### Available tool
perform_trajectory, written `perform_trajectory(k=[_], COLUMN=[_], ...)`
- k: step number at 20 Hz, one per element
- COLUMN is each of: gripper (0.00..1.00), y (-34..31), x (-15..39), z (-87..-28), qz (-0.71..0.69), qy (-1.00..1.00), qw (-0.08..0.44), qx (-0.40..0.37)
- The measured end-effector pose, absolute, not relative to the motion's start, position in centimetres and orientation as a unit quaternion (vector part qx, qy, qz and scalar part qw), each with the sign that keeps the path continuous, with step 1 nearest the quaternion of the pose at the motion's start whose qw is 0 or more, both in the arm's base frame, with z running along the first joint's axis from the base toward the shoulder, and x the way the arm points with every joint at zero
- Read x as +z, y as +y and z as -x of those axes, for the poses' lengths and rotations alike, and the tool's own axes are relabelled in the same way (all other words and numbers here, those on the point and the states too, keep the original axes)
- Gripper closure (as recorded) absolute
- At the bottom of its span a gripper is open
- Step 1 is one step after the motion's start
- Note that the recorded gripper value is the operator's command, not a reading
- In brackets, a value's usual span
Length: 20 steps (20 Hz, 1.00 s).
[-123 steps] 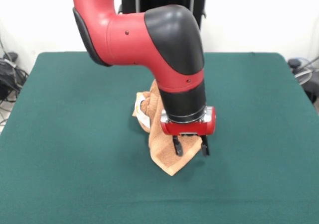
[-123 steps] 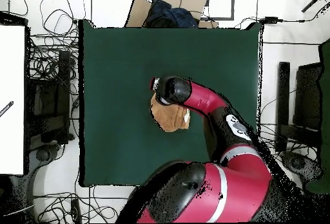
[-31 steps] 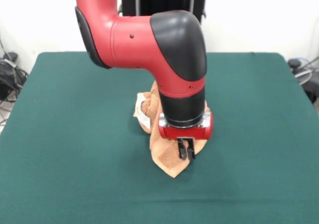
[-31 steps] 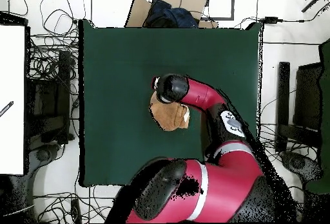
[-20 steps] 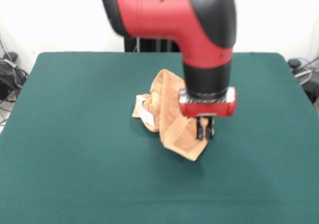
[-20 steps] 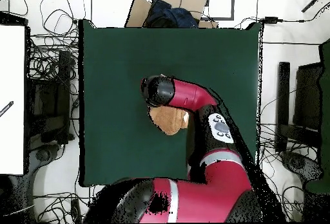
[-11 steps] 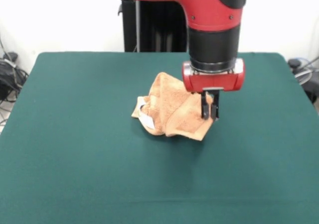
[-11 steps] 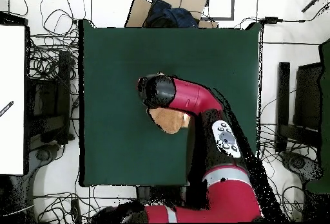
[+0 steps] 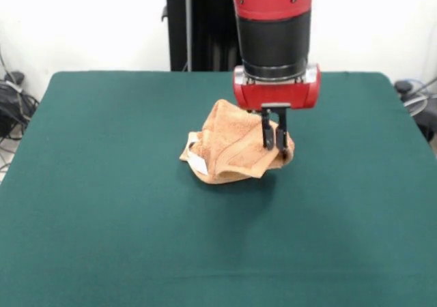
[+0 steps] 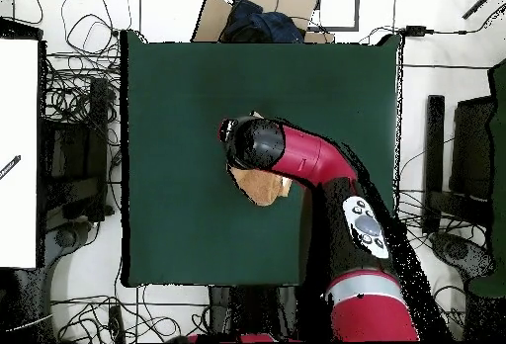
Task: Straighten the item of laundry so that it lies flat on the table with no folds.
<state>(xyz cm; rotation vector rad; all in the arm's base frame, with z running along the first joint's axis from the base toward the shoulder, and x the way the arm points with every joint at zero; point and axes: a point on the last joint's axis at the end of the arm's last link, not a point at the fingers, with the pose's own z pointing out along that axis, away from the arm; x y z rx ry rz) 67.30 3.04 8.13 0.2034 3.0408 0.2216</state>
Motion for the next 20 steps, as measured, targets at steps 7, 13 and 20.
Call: perform_trajectory(k=[7,13,20], gripper=[1.00,1.00,1.00], y=[3.8,5.5,6.5], x=[11.8,15.8,18.7], z=[-66.9,-66.6,-66.7], qz=[-0.065,-0.056,-0.051], qy=[0.994,0.994,0.994], qw=[0.049,0.038,0.037], qx=[0.073,0.082,0.088])
